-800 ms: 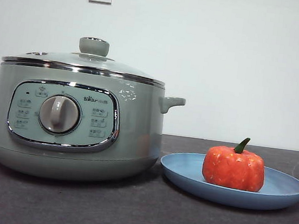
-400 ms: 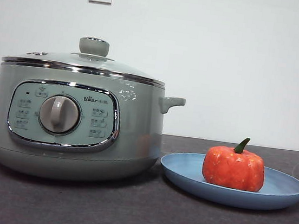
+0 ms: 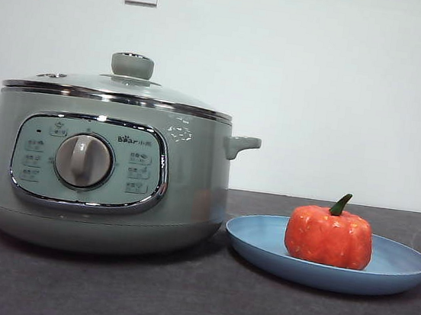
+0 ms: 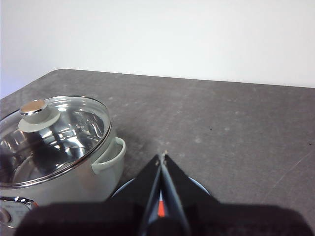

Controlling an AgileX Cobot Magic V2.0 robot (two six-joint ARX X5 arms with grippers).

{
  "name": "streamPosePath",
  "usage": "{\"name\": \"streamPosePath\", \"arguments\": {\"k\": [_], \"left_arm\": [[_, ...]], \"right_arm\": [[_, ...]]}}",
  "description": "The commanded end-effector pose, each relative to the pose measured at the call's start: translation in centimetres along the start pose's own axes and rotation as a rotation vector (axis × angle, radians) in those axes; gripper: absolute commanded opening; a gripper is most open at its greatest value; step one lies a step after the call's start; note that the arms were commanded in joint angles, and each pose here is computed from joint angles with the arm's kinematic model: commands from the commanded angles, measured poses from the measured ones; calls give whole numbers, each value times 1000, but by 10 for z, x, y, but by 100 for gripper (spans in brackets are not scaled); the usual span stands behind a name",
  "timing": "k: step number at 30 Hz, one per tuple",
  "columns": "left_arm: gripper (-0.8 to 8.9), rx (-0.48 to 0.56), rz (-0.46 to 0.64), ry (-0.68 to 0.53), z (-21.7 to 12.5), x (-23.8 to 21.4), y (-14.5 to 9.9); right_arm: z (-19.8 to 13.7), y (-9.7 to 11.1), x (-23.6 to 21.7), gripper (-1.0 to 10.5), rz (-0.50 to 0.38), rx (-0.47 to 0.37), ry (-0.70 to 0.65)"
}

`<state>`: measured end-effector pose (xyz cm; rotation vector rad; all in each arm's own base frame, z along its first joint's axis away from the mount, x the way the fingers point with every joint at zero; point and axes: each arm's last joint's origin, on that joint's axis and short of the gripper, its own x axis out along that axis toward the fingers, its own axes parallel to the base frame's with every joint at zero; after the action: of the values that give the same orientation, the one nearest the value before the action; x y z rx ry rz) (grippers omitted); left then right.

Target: Take the pumpkin out from the steamer,put the pumpkin in the blue plate,close the lid

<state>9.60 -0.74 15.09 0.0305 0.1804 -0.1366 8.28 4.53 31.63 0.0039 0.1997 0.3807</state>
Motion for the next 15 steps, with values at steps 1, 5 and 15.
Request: {"name": "streamPosePath", "arguments": {"k": [1, 5, 15], "left_arm": [[-3, -6, 4, 16, -5, 1, 0], [-3, -6, 4, 16, -5, 1, 0], [-3, -6, 4, 16, -5, 1, 0]], "right_arm": [[-4, -2, -5, 2, -11, -24, 3], [-24, -9, -3, 2, -62, -54, -21], [-130, -32, 28, 2, -103, -6, -28]]}}
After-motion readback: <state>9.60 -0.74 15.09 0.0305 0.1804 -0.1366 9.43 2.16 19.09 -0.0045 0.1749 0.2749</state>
